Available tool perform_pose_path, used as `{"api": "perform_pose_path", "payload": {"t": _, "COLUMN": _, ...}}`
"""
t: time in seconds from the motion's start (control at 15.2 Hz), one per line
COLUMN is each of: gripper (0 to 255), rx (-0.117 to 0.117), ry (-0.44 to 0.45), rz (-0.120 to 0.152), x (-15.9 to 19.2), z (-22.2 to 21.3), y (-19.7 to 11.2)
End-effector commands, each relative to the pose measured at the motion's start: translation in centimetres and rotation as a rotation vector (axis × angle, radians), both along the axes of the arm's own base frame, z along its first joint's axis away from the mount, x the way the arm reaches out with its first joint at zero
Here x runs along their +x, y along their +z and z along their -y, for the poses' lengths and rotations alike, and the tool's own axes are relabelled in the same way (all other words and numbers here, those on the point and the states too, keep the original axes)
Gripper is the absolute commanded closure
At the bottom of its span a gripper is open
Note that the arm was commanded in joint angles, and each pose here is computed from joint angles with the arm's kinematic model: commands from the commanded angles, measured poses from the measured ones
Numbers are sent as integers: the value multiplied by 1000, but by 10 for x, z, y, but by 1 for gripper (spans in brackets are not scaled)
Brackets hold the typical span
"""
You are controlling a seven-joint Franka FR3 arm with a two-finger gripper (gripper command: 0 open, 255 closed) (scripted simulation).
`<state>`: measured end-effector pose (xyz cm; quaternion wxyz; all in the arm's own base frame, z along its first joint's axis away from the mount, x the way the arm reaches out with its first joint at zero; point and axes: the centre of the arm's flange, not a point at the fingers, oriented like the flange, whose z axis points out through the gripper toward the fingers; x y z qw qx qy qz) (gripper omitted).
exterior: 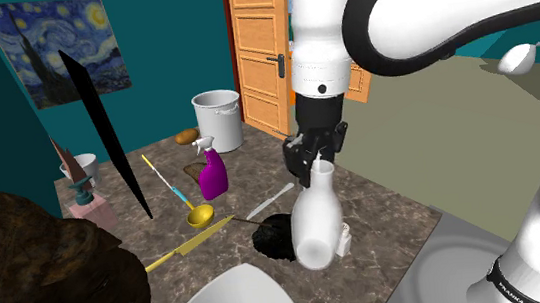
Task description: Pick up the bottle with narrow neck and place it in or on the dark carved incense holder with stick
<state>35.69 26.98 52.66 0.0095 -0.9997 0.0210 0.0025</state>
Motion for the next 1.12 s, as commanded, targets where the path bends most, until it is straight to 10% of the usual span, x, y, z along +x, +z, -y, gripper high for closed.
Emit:
{"api": "perform_pose_path", "payload": {"t": 0.0, "gripper": 255, "rx": 0, "ry": 0, "rz": 0, "x": 11, "z": 0, "y": 9}}
{"api": "perform_pose_path", "payload": {"t": 1.06, "gripper": 255, "rx": 0, "ry": 0, "rz": 0, "x": 183, "z": 7, "y": 101}}
